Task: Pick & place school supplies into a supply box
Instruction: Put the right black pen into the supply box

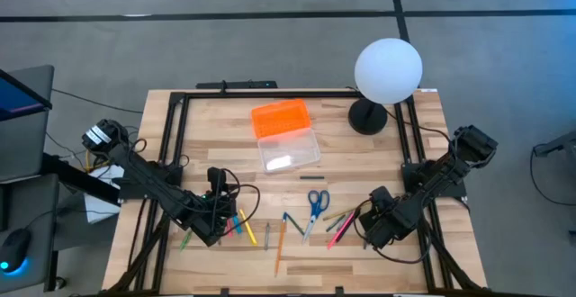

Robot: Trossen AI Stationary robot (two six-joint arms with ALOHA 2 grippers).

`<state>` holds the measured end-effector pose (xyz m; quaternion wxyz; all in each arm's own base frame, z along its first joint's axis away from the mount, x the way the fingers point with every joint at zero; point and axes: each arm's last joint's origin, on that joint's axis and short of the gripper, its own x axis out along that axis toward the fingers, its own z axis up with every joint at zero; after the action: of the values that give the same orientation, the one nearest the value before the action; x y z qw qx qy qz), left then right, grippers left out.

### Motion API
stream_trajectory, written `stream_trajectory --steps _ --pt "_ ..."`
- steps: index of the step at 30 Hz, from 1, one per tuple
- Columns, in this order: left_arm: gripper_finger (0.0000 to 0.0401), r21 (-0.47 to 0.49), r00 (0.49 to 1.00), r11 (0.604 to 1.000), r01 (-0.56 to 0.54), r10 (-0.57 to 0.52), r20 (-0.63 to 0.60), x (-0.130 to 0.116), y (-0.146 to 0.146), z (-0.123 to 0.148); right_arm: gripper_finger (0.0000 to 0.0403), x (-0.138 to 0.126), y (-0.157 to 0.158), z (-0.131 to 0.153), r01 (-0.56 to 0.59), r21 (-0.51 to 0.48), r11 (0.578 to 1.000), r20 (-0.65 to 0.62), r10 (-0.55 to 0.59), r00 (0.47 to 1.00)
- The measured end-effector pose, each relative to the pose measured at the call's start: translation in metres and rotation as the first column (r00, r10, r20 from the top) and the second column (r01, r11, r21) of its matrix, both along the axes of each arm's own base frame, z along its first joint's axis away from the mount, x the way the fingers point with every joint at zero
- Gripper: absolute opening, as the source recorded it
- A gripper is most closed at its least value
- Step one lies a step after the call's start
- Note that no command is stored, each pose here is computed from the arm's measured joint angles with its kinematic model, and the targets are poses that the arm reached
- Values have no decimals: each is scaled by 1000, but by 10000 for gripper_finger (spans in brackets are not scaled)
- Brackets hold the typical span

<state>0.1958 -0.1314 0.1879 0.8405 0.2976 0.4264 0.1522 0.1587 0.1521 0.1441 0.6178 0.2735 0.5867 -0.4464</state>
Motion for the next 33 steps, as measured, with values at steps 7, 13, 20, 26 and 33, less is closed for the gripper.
stream_trajectory --steps 7,13,20,26,33 --pt "123 72 999 997 -14 11 48 0 1 2 225 -5 2 1 -5 -19 1000 -12 5 1000" --pt "123 106 999 994 -5 1 42 0 2 2 193 -6 3 0 16 -20 1000 -5 -16 1000" --pt "123 62 999 998 -15 12 51 2 2 2 170 -6 5 0 1 -9 1000 10 -1 1000" --pt "123 51 999 999 -20 17 47 1 2 2 167 -6 7 0 -11 -8 1000 19 12 1000" --pt "123 53 999 998 -19 17 47 1 2 2 166 -9 5 -14 -10 49 999 57 7 998"
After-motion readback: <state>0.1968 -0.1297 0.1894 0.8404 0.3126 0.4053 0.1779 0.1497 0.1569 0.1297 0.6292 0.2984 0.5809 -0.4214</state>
